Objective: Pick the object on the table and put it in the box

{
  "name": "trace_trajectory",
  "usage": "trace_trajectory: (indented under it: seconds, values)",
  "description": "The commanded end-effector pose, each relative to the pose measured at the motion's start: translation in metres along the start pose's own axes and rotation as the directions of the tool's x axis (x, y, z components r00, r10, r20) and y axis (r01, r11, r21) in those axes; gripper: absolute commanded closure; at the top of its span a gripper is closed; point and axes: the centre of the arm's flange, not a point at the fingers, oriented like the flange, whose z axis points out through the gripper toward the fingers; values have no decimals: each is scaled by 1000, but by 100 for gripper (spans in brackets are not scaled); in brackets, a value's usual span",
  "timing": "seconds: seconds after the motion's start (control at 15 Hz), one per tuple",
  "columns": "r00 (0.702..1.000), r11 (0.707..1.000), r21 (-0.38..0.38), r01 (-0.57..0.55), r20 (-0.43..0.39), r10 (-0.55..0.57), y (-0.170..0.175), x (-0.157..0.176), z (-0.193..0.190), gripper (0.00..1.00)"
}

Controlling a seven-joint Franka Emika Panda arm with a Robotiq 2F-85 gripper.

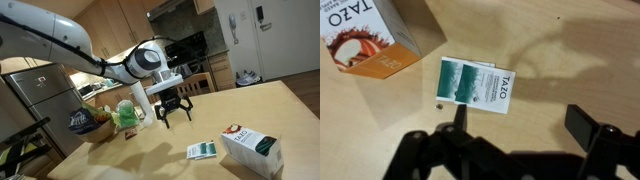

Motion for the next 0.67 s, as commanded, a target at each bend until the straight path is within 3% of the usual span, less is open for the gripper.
trace_trajectory:
  seconds: [0.0,0.2,0.6]
  values:
    - [1000,1000,0,0,0,0,0,0,-1,0]
    - [1000,1000,20,-3,-6,3,2,9,8,0]
    - [999,985,168,-33,-17,36,15,19,75,0]
